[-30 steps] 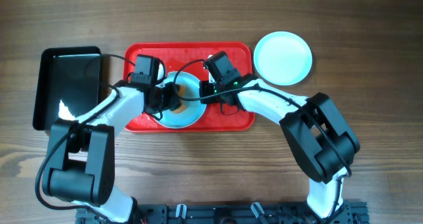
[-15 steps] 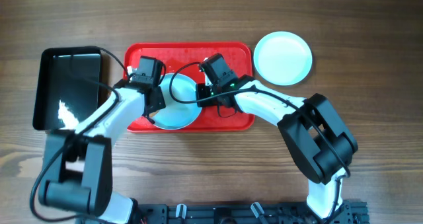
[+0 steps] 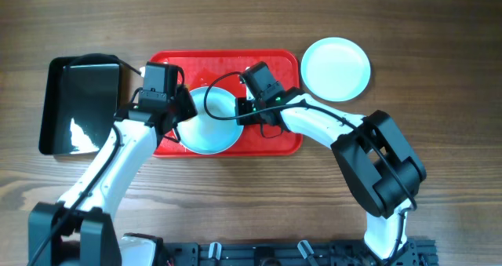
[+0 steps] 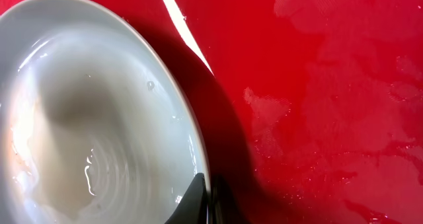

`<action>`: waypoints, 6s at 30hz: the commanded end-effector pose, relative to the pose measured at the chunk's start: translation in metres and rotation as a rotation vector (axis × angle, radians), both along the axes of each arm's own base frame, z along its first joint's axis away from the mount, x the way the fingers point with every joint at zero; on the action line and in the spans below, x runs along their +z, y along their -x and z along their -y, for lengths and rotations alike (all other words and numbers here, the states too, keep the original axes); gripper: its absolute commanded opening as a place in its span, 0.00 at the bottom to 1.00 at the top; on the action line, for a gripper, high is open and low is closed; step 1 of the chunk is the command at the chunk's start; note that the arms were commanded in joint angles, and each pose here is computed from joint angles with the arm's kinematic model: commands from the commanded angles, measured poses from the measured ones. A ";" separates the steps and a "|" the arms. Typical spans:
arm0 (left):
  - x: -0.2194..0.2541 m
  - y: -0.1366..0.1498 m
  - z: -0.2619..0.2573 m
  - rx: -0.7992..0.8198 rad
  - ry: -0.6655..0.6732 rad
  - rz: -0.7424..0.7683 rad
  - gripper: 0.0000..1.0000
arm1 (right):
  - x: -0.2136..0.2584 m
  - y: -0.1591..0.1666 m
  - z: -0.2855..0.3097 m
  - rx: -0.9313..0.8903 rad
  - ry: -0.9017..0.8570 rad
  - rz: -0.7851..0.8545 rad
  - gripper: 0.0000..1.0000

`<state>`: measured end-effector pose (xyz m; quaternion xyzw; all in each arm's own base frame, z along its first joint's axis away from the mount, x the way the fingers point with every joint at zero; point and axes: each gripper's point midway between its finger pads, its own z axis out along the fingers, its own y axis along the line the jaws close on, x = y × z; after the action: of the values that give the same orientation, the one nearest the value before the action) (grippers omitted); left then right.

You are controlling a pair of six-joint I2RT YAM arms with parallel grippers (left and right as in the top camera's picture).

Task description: Clean dirty plates on tray and stack at the side

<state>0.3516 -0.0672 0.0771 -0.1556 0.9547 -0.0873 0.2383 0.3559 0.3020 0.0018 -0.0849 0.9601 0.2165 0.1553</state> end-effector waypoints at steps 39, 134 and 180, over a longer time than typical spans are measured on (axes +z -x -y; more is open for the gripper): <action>0.056 0.022 -0.038 0.139 -0.123 0.114 0.04 | 0.032 -0.040 0.032 0.015 0.300 0.107 0.04; 0.007 0.007 -0.008 0.049 -0.013 0.001 0.04 | 0.111 -0.086 0.199 -0.145 -0.516 -0.124 0.70; 0.122 -0.004 -0.189 0.532 0.267 0.439 1.00 | 0.137 0.025 -0.024 0.261 -0.229 -0.060 0.71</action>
<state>0.3657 0.1463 0.1450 -0.4258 0.8097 -0.1172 0.3864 0.3373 0.3226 0.0783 -0.1529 0.9377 0.3062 0.0600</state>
